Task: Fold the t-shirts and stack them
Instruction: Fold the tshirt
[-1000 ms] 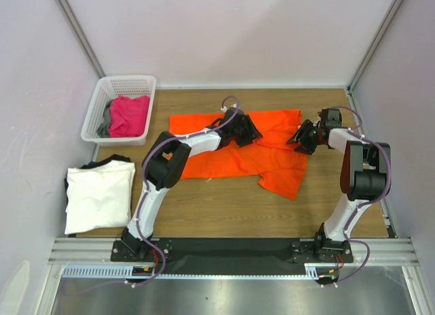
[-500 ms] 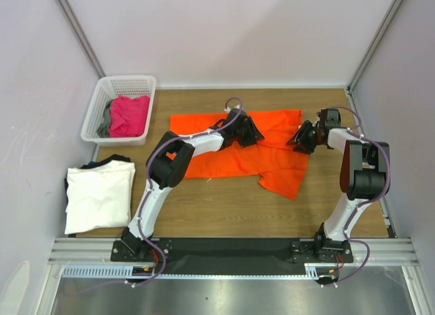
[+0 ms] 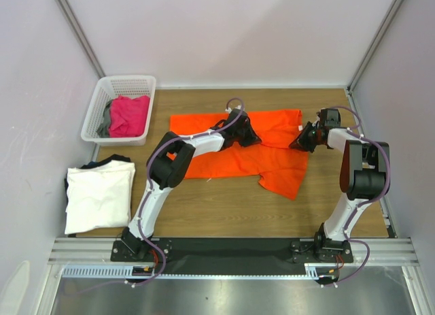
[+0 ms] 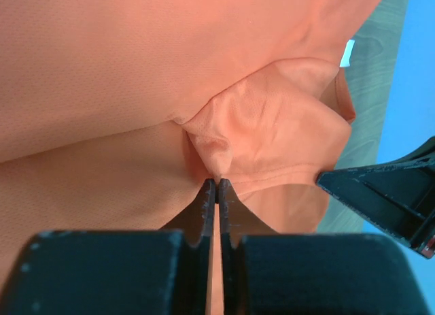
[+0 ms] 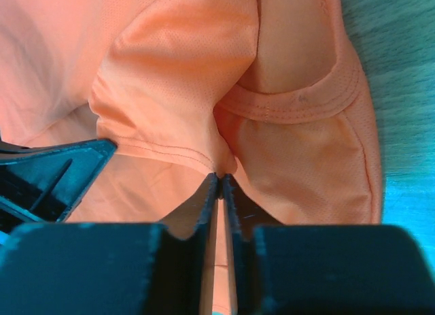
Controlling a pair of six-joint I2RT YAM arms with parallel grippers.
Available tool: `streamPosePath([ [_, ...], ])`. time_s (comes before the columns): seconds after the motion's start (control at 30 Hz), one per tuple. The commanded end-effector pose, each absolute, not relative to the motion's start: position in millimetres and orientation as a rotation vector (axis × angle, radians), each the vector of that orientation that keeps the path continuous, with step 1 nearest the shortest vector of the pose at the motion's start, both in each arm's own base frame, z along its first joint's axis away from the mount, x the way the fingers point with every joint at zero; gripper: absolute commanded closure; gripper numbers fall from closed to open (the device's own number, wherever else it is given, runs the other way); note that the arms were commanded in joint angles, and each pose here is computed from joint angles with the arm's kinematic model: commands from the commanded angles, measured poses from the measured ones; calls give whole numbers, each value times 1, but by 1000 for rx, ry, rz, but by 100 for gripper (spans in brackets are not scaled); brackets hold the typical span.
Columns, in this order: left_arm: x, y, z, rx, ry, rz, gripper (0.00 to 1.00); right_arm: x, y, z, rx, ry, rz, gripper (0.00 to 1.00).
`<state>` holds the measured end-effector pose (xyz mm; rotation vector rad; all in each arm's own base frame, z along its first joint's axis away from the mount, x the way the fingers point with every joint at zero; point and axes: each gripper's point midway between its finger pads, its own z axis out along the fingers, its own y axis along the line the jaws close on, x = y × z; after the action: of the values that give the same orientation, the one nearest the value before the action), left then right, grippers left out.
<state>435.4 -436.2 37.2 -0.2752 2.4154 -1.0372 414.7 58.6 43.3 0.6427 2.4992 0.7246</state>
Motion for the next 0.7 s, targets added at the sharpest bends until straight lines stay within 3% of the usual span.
streamPosePath([
  [0.0, 440, -444, 55, -246, 2372, -1042, 100, 422, 60, 48, 621, 2477, 726, 91],
  [0.13, 437, -440, 62, -242, 2365, -1044, 100, 422, 59, 58, 606, 2465, 718, 100],
  [0.67, 423, -439, 96, -232, 2328, -1134, 100, 420, 53, 88, 588, 2432, 699, 100],
])
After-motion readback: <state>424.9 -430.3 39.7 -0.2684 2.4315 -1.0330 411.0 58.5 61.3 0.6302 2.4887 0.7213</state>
